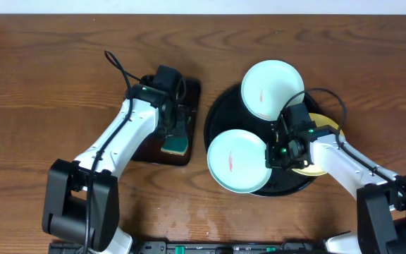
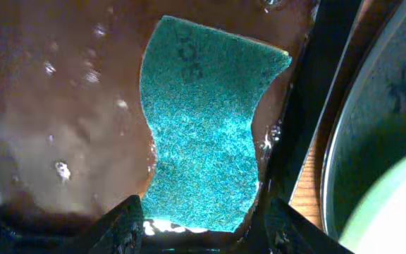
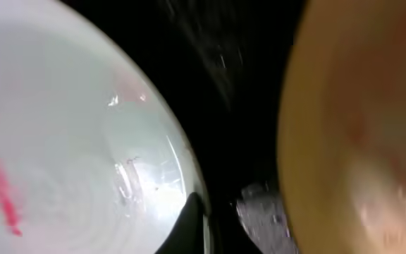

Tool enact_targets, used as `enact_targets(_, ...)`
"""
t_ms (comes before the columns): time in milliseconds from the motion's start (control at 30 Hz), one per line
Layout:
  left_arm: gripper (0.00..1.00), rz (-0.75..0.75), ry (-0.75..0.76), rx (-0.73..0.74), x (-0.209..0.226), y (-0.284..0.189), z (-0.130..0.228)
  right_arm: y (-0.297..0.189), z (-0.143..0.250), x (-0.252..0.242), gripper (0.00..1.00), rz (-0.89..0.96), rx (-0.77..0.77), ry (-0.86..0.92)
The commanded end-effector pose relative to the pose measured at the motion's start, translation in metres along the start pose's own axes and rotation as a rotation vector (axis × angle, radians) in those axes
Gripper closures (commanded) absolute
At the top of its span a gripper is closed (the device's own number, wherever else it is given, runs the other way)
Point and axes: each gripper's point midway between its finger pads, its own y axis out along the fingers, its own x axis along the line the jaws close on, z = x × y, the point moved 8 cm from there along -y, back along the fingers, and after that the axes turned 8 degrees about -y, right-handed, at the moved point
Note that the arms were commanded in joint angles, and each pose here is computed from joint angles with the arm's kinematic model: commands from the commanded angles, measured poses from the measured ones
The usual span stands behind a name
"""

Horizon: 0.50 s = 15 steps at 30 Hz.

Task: Clean dirty plates on tray and stack at the side
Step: 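Reach left gripper to the green sponge and right gripper to the front pale green plate, then grasp the green sponge with the left gripper and lift it toward the plate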

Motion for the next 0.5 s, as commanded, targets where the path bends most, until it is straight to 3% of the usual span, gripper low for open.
enact_targets(0, 0.39, -0.003, 0.001, -0.016, 0.000, -0.004, -0.005, -0.003, -0.012, -0.005, 0.99, 0.090, -0.071, 0.043)
enact_targets(300, 0.36, -0.003, 0.001, -0.014, 0.001, -0.003, -0.004, -0.015, -0.034, -0.028, 0.99, 0.364, -0.248, 0.081)
enact_targets(467, 0.35, -0.009, 0.000, -0.004, 0.004, 0.007, 0.001, -0.013, -0.033, -0.021, 0.99, 0.292, -0.226, 0.050)
